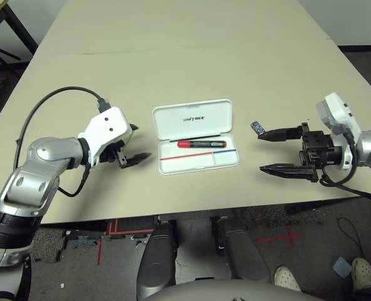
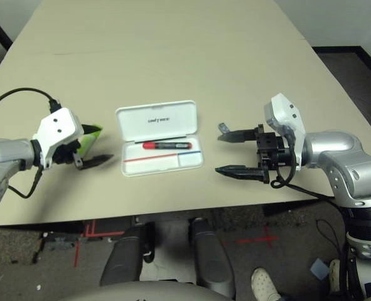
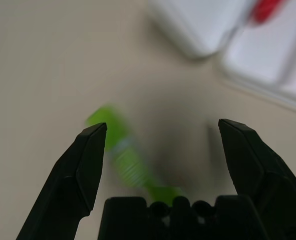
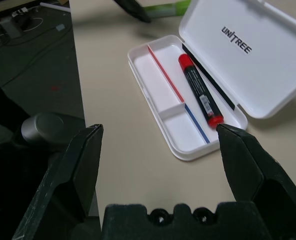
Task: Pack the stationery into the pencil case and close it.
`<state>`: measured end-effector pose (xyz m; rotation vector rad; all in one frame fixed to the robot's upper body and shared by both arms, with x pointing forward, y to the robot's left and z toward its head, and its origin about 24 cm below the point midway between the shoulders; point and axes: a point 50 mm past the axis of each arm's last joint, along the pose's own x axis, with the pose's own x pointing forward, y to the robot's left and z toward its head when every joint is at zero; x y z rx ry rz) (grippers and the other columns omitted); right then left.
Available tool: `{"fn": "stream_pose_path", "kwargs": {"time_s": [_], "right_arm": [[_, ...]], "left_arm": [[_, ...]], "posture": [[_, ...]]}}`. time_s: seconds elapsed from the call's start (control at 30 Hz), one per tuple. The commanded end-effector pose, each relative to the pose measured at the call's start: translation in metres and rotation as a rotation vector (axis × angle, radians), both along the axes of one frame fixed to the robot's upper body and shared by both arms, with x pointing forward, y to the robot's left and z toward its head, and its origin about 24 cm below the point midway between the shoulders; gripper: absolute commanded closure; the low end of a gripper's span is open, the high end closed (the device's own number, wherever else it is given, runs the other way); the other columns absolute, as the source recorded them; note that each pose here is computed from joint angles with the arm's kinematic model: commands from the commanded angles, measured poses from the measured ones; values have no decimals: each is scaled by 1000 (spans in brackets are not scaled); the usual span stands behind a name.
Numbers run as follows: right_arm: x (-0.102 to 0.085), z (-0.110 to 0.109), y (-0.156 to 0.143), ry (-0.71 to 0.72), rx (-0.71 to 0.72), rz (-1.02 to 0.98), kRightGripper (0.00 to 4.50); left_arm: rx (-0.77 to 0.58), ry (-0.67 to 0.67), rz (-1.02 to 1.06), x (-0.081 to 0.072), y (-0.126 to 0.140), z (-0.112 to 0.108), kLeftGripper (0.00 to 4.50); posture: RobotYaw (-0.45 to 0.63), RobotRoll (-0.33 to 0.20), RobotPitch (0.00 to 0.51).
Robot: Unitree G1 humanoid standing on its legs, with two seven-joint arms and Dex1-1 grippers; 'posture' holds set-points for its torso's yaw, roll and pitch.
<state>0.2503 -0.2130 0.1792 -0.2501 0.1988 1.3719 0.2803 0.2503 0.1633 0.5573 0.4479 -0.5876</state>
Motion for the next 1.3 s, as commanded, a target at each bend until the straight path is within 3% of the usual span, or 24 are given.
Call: {"fn": "stream_pose_path", "kwargs": {"time_s": [0.03, 0.17, 0.63, 1.23, 1.3], "right_arm": [[-2, 1, 0, -4, -1, 9, 15], [-1, 0, 1, -13, -5, 4, 15], [0, -3, 1, -25, -21, -16, 15], [0, -5, 2, -44, -35, -36, 15], [0, -4, 2, -48, -36, -40, 0]], "left_arm": [[-3, 40, 174, 6, 12, -1, 0], [-14, 85, 269, 9, 16, -4, 0], [-141, 178, 299, 8, 1, 3, 0], [-175, 290, 403, 12, -4, -23, 0], [-176, 302, 413, 11, -3, -25, 390]], "posture": [[-19, 0, 197], [-25, 0, 198], [-34, 0, 206], [-67, 0, 207], [-67, 0, 207]]}}
